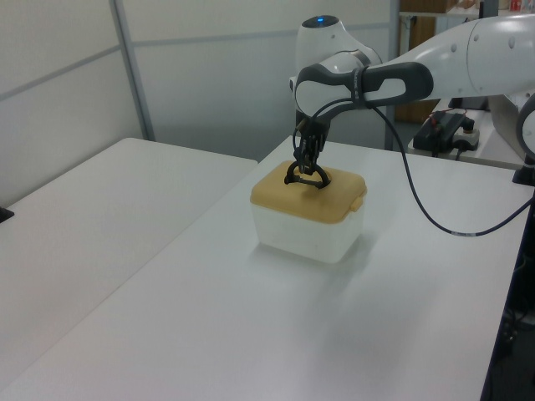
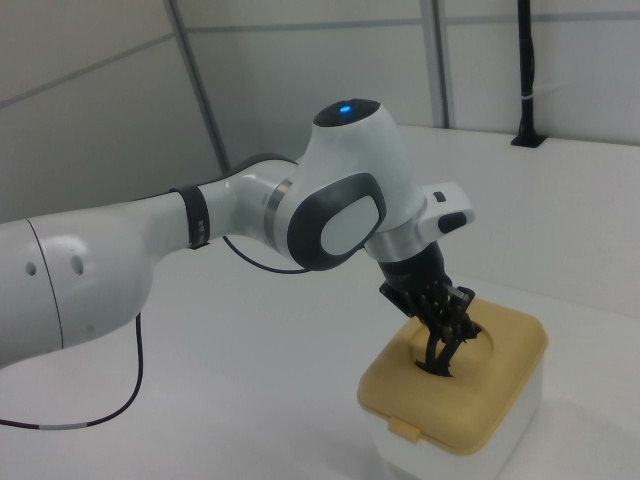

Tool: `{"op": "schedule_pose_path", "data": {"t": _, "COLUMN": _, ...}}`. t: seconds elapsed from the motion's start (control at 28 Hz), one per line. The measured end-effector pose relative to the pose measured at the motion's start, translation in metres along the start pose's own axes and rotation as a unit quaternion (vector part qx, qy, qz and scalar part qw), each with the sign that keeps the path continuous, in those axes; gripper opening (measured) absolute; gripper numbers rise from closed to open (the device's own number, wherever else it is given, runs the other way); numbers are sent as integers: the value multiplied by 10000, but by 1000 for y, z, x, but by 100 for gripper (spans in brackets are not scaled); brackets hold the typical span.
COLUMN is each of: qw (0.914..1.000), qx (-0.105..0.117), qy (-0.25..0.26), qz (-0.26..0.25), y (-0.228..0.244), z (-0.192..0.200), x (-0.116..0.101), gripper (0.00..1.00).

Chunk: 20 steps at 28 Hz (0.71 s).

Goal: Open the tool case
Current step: 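Lift the tan lid by its handle off the white box, then carry the lid beside the box and lower it onto the table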

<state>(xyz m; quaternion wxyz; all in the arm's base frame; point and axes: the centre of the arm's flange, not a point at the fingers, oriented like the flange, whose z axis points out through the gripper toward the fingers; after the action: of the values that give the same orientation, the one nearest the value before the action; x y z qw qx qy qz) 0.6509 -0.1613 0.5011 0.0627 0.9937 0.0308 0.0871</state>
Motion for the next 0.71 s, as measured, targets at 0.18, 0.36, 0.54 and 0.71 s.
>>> {"op": "schedule_pose_path", "data": {"t": 0.18, "qw": 10000, "qx": -4, "qy": 12, "qz": 1, "y": 0, "z": -1, "x": 0, "gripper": 11}}
{"op": "schedule_pose_path", "data": {"t": 0.36, "qw": 9997, "qx": 128, "qy": 187, "qz": 63, "y": -3, "z": -17, "x": 4, "gripper": 11}}
{"op": "schedule_pose_path", "data": {"t": 0.54, "qw": 9993, "qx": 277, "qy": 255, "qz": -35, "y": -27, "z": -43, "x": 6, "gripper": 11}}
{"op": "schedule_pose_path", "data": {"t": 0.71, "qw": 9993, "qx": 365, "qy": 106, "qz": -55, "y": -52, "z": -70, "x": -1, "gripper": 11}}
